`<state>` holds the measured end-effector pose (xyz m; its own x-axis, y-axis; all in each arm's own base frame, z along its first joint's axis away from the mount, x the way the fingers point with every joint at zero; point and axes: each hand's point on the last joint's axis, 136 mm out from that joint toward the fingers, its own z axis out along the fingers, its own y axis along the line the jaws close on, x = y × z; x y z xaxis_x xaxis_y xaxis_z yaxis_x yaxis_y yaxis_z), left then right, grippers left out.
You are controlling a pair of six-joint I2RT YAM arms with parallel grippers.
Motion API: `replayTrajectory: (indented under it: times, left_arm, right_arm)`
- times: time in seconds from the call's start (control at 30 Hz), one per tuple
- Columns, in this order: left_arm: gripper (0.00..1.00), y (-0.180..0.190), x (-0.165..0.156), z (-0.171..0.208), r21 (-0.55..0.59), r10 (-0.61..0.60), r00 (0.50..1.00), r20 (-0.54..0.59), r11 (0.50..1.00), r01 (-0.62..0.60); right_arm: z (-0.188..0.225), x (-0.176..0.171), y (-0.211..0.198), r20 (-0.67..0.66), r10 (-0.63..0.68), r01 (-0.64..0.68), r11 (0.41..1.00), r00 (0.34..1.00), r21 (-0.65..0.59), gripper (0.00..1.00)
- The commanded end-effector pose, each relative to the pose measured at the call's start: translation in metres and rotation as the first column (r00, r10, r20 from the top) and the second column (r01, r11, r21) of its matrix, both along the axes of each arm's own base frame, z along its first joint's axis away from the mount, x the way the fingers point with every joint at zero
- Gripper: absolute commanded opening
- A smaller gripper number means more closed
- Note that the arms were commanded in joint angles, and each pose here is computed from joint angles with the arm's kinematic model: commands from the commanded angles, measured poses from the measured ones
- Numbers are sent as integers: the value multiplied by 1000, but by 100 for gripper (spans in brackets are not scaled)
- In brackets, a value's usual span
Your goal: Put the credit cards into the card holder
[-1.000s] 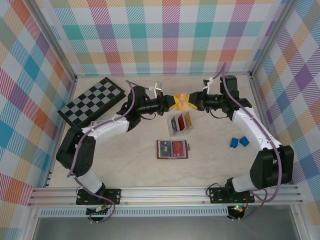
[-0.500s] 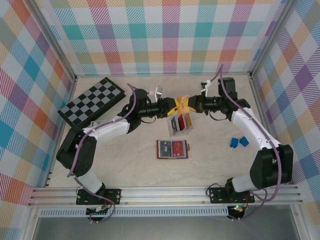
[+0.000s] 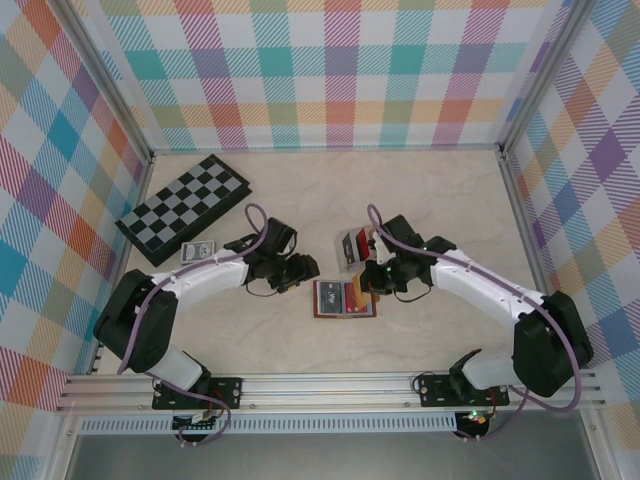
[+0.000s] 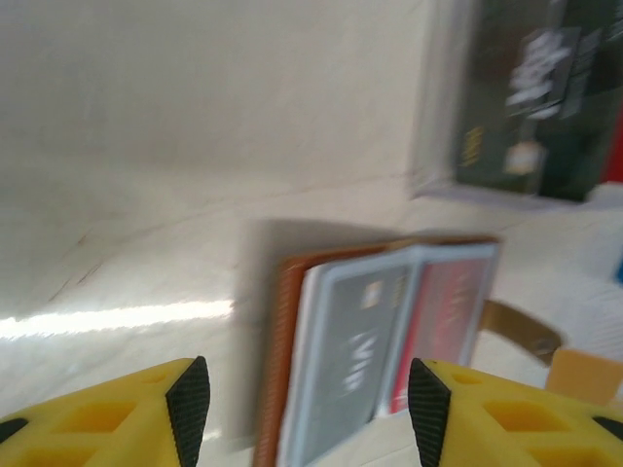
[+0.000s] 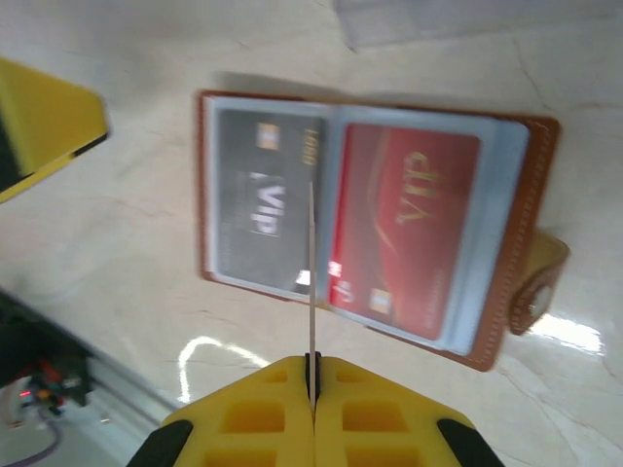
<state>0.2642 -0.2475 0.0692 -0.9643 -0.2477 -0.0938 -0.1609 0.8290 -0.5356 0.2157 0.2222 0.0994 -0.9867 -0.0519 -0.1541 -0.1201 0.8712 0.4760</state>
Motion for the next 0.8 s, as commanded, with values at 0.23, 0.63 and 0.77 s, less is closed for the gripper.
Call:
replayTrajectory:
  times: [0.23, 0.63, 0.77]
  left_arm:
    - [51, -21, -21, -36, 50, -117, 990, -80, 991, 121]
    - [43, -25, -26, -49, 37, -127, 987, -103, 991, 131]
    - [37, -26, -28, -53, 36, -131, 985, -114, 990, 136]
  right_arm:
    - [-32, 7, -19, 20, -71, 73, 990, 997, -121, 5]
    - [-52, 9, -27, 16, -103, 104, 979, 995, -176, 5]
    - [-57, 9, -23, 5, -97, 97, 983, 995, -158, 5]
